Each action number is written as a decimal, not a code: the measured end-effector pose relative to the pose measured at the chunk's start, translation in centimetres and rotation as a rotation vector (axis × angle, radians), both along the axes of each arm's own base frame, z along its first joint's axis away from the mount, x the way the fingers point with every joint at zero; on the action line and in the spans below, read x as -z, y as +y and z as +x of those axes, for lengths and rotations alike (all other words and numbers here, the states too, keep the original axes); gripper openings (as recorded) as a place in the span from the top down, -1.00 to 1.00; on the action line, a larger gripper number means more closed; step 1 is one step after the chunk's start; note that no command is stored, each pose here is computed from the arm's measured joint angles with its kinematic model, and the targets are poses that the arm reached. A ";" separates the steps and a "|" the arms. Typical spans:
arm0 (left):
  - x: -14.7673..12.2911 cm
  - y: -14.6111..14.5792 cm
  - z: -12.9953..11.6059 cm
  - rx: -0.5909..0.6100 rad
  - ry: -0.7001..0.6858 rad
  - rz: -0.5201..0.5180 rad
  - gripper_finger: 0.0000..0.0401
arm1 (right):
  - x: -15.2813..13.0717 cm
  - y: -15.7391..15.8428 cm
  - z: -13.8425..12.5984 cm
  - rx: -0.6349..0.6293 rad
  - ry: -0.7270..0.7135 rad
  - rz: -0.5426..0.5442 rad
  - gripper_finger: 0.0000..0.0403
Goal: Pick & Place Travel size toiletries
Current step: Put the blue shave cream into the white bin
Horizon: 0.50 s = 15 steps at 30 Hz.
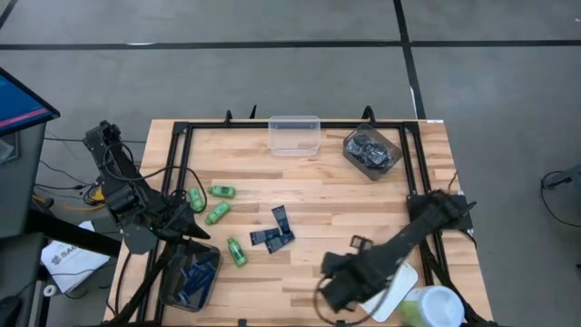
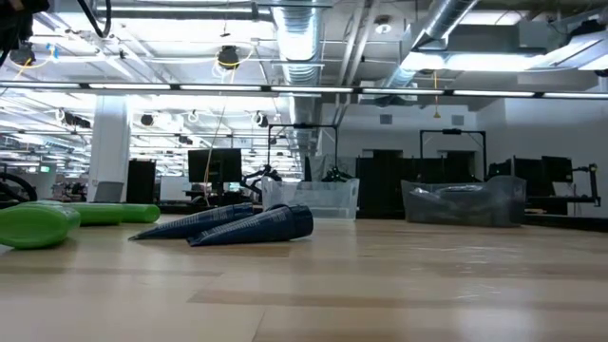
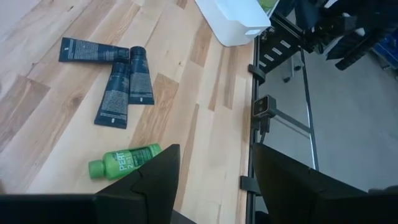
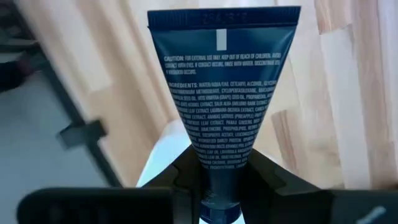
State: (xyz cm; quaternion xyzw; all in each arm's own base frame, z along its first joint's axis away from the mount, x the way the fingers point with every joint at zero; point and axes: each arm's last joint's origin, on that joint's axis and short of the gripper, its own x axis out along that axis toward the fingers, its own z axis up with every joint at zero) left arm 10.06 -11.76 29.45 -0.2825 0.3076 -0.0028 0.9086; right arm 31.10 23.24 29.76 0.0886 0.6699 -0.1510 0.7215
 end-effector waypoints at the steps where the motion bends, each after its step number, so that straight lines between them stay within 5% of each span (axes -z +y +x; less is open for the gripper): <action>1: 0.0 0.0 0.0 0.006 -0.002 0.009 0.02 | -0.6 -0.1 -0.9 -0.011 -0.012 0.010 0.67; 6: 0.0 0.0 0.0 0.023 -0.019 0.056 0.02 | -1.4 -0.2 -6.1 -0.124 0.015 -0.010 0.67; 15: -0.9 1.2 -0.2 -0.099 -0.187 0.244 0.04 | 1.8 -0.4 -13.0 -0.332 0.191 -0.041 0.67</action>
